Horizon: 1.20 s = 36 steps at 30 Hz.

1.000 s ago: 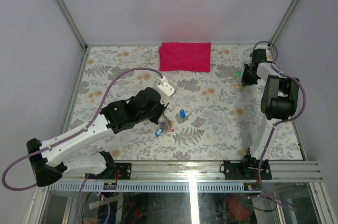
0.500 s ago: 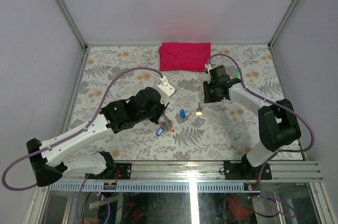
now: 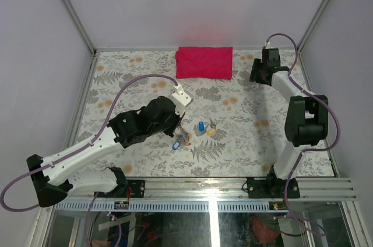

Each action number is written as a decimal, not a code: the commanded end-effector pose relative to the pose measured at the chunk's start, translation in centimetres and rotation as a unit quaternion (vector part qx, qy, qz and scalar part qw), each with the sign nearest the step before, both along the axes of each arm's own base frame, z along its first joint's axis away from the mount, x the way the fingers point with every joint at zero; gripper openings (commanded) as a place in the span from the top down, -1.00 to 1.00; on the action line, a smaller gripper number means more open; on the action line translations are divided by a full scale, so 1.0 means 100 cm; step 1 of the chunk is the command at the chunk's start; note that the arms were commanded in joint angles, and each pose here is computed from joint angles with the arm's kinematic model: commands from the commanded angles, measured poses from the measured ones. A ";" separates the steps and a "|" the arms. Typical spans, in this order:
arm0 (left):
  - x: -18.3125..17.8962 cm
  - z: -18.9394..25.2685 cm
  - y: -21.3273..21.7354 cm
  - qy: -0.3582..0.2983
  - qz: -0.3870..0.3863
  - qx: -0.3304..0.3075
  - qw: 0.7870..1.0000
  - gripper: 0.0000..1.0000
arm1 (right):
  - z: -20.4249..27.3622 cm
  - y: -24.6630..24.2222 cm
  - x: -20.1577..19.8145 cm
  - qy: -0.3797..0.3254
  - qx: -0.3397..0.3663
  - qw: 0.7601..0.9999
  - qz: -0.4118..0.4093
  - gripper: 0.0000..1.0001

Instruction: Put the keys on the keyring

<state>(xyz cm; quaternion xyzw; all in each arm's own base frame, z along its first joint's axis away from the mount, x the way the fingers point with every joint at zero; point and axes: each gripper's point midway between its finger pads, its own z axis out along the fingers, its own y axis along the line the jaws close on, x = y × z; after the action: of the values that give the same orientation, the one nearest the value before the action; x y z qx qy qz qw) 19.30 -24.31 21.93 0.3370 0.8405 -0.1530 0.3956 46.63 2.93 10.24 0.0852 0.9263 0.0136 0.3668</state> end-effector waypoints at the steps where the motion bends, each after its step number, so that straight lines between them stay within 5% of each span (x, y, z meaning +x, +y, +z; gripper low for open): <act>1: 0.002 0.017 -0.001 -0.017 0.006 -0.023 1.000 1.00 | -0.020 -0.037 0.031 -0.011 -0.020 0.998 -0.064 -0.17; 27: 0.002 0.013 0.008 -0.019 0.019 -0.013 1.000 1.00 | -0.077 -0.062 0.071 0.049 -0.002 0.996 -0.069 0.19; 36: 0.001 0.014 0.008 -0.018 0.019 -0.014 1.000 1.00 | -0.071 -0.060 0.067 0.046 0.001 0.997 -0.065 0.80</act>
<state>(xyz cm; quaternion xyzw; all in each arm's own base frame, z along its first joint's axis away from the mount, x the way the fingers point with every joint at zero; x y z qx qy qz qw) 19.16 -23.43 22.13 0.3330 0.8426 -0.1431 0.3984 52.58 -3.12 2.14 0.1481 0.9390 -0.0208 0.3098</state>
